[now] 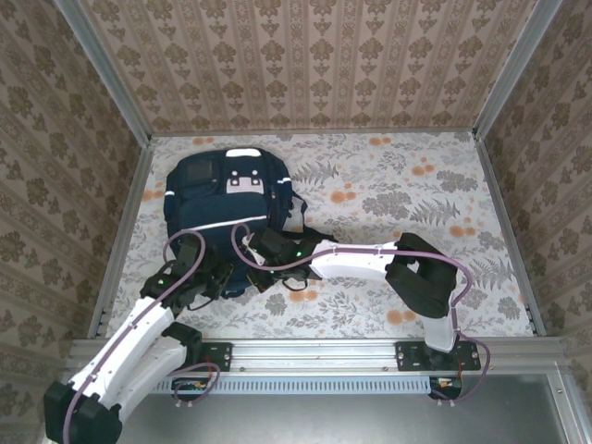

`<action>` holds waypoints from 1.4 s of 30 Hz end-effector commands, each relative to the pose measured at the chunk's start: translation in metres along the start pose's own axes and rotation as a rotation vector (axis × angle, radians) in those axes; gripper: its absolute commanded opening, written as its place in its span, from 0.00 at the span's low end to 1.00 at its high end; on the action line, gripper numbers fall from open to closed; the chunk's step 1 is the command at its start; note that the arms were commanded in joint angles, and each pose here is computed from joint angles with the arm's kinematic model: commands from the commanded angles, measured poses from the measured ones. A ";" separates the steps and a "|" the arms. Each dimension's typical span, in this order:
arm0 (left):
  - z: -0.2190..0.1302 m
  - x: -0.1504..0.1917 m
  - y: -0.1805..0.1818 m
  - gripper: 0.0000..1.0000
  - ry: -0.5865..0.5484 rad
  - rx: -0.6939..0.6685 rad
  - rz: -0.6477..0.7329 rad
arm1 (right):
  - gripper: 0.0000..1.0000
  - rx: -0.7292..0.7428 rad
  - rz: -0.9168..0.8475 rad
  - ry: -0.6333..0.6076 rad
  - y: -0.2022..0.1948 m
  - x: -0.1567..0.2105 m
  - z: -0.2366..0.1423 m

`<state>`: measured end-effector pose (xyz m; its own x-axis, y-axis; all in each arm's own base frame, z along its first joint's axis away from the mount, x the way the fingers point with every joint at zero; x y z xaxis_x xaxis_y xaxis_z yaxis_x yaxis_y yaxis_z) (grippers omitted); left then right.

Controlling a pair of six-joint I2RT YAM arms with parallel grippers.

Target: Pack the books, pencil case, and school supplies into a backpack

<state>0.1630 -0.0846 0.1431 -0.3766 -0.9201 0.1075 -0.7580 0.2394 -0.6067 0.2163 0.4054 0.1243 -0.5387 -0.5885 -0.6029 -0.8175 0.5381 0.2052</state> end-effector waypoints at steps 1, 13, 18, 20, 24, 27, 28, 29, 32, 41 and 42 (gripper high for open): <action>-0.020 -0.020 0.016 0.00 -0.147 -0.044 -0.011 | 0.00 0.119 0.050 -0.004 -0.034 0.006 -0.025; -0.053 -0.028 0.016 0.00 -0.172 -0.002 0.019 | 0.00 0.341 0.137 -0.001 -0.144 0.010 -0.037; -0.060 -0.025 0.009 0.00 -0.143 0.025 0.054 | 0.00 0.386 0.164 -0.034 -0.186 -0.003 -0.032; -0.061 -0.024 0.008 0.00 -0.133 0.030 0.061 | 0.00 0.405 0.188 -0.043 -0.205 -0.011 -0.026; -0.065 -0.023 0.007 0.00 -0.125 0.030 0.075 | 0.00 0.423 0.250 -0.049 -0.239 -0.023 -0.013; -0.070 -0.024 0.006 0.00 -0.130 0.037 0.086 | 0.00 0.413 0.301 -0.063 -0.260 -0.031 -0.007; -0.070 -0.024 0.005 0.00 -0.123 0.040 0.090 | 0.00 0.406 0.317 -0.070 -0.265 -0.032 -0.006; -0.070 -0.024 0.005 0.00 -0.114 0.040 0.090 | 0.00 0.399 0.336 -0.074 -0.270 -0.033 -0.005; -0.067 -0.023 0.004 0.00 -0.086 0.045 0.091 | 0.00 0.394 0.370 -0.096 -0.276 -0.037 -0.012; -0.065 -0.035 -0.005 0.00 -0.084 0.043 0.077 | 0.00 0.391 0.315 -0.141 -0.244 -0.022 -0.067; -0.065 -0.037 -0.006 0.00 -0.084 0.039 0.075 | 0.00 0.391 0.310 -0.145 -0.241 -0.018 -0.072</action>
<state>0.1498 -0.0422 0.1815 -0.3809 -0.9227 0.0595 -0.7138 0.2525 -0.6532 0.3790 0.3070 0.1054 -0.6870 -0.4108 -0.5994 -0.6391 0.7342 0.2293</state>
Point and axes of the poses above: each hand's point on the last joint's axis, 136 mm out from that joint toward the fingers, its own z axis out along the fingers, its own y axis along the line the jaws close on, x = y × z, the point moved 6 cm from there along -z, back along the fingers, and after that the axes turned 14 degrees about -z, right-handed, at the moved point
